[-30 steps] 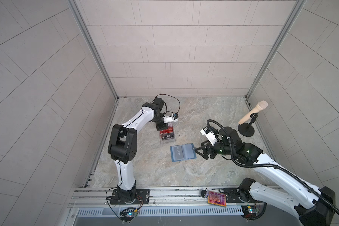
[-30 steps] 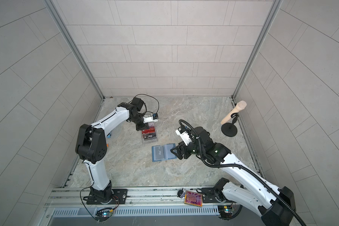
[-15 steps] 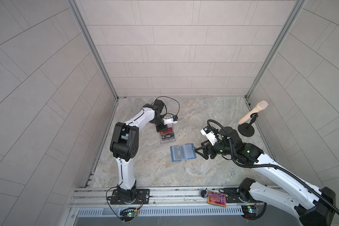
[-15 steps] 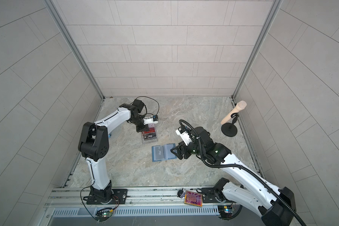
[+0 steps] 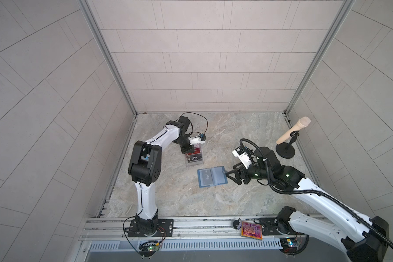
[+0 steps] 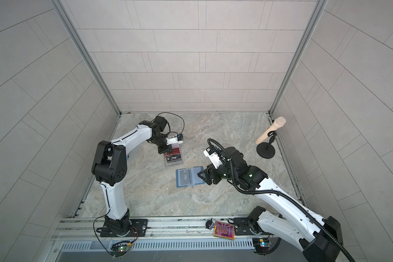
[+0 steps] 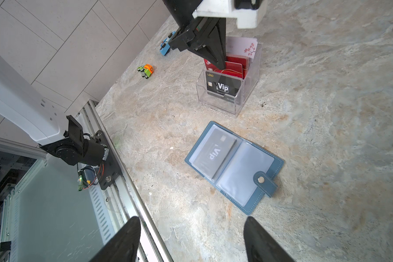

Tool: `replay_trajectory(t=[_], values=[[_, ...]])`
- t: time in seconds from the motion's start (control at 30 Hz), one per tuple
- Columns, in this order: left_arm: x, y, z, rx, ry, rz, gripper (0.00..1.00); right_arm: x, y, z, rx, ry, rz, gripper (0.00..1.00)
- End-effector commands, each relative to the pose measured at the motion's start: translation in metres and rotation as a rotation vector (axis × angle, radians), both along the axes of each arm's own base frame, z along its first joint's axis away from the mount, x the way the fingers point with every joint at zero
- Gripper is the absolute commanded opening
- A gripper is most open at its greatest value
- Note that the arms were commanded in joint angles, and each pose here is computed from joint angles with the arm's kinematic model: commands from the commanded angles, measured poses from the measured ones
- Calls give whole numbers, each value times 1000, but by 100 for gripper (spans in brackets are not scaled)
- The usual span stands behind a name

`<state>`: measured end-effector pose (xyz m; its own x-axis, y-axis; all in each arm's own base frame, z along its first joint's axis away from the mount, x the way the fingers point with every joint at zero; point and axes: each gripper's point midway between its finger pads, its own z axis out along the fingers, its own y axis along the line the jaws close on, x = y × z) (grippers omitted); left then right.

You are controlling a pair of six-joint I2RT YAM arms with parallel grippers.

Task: Take the credit cards out of the card holder

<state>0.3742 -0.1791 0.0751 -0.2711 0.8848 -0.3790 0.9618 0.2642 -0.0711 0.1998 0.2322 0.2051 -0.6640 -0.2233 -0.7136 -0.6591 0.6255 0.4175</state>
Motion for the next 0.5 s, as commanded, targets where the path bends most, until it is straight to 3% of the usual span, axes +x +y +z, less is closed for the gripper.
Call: replay_trajectory(t=[0.0,0.47], values=[[-3,2,1,-4,30,10,10,1,0,2,12,-13,-5,74],[1,2,4,-4,21,34,21,3,0,0,9,-16,-5,74]])
